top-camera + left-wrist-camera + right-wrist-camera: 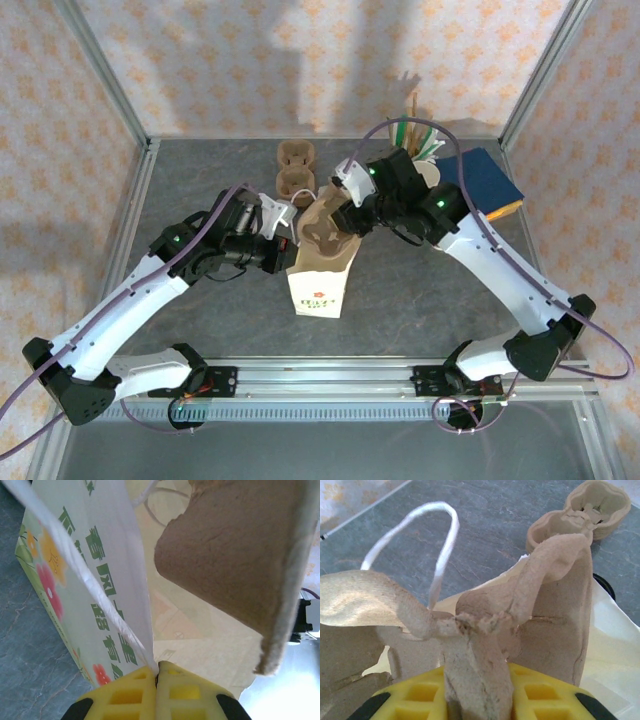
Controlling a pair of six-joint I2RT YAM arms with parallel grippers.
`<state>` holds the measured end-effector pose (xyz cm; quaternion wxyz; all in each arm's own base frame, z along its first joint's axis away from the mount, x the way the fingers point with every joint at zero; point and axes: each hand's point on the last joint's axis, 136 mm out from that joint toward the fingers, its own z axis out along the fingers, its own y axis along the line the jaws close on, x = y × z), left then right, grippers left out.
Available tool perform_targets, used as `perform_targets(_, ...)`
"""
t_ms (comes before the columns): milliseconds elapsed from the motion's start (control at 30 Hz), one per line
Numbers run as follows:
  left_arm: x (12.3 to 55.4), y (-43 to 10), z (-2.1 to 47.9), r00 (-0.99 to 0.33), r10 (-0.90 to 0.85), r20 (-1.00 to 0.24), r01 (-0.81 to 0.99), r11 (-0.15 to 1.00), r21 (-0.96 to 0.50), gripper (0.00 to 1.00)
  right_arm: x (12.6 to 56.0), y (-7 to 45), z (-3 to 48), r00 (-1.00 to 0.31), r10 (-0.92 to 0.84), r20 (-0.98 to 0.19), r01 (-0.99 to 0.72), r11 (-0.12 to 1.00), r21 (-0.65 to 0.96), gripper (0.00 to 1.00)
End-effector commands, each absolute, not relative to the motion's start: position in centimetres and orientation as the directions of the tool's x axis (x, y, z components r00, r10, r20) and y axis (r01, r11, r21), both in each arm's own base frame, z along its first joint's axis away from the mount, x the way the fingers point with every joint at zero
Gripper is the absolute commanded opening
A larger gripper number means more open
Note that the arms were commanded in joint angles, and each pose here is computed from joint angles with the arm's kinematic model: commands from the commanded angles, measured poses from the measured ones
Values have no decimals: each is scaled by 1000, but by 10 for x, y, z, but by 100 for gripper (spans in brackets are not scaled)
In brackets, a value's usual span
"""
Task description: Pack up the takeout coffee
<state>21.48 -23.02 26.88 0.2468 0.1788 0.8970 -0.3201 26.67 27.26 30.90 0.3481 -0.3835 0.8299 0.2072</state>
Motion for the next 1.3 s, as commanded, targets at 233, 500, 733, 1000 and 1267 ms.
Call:
perform_targets(233, 216, -229, 275, -786, 181, -591, 524, 701, -483, 0, 259, 267, 288, -337, -610, -717, -854, 519, -40, 26)
perform_targets(500, 219, -227, 280, -779, 163, -606, 527, 694, -491, 0, 254, 262, 266, -363, -643, -674, -856, 516, -32, 26)
perform_targets(733, 218, -228, 282, -771, 163, -616, 541, 677, -498, 0, 249, 267, 250, -362, -683, -634, -868, 495, -39, 26)
perform_targets(1000, 218, -227, 282, -760, 170, -627, 553, 676, -488, 0, 243, 276, 230, -369, -737, -566, -876, 479, -52, 25)
perform_targets(1267, 216, -229, 284, -749, 149, -646, 566, 651, -506, 0, 242, 275, 215, -398, -756, -520, -871, 489, -44, 26)
